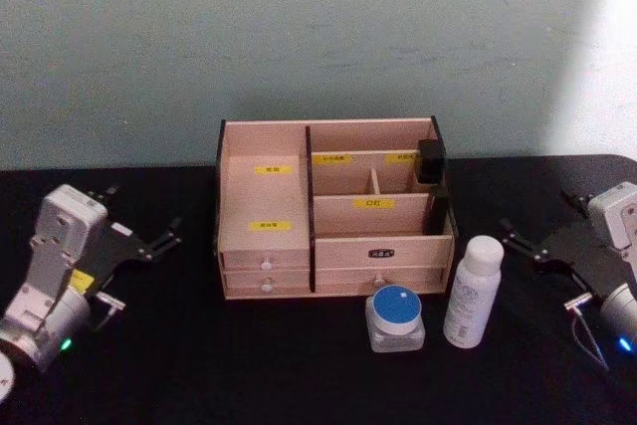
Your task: Pick up the facial cleanser and watermelon frost from the table and place them into the tiered storage box.
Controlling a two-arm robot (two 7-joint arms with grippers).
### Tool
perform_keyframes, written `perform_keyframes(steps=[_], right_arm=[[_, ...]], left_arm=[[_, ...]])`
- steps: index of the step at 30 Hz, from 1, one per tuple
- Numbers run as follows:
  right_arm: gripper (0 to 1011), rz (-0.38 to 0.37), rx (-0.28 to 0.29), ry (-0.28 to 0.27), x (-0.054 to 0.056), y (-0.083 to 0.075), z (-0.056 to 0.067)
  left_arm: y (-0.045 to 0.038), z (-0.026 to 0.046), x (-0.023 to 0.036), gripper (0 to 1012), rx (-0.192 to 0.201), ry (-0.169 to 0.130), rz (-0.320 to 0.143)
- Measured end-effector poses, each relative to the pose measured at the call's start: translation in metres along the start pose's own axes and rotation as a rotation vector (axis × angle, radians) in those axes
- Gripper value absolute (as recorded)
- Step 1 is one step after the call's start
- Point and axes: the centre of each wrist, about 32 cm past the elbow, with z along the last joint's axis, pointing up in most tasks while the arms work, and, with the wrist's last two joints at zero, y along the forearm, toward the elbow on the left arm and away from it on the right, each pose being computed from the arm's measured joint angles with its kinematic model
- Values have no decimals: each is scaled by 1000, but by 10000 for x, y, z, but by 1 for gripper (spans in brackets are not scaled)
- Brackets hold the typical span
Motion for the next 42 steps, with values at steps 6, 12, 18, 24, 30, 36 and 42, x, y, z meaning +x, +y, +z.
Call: perform_keyframes(steps=[6, 12, 18, 24, 30, 36, 42], right_arm=[[1003, 0, 0, 0, 0, 0, 0], [1003, 0, 0, 0, 0, 0, 0], [1002, 0, 0, 0, 0, 0, 0], [1002, 0, 0, 0, 0, 0, 0], [1002, 0, 0, 0, 0, 0, 0], [1003, 0, 0, 0, 0, 0, 0], [1003, 0, 0, 0, 0, 0, 0]], left_arm=[[0, 0, 0, 1001, 0, 0, 0], [0, 0, 0, 1002, 0, 0, 0], [0, 0, 0, 1001, 0, 0, 0], [0, 0, 0, 1001, 0, 0, 0], [0, 0, 0, 1001, 0, 0, 0], [0, 0, 0, 1001, 0, 0, 0], [0, 0, 0, 1001, 0, 0, 0]])
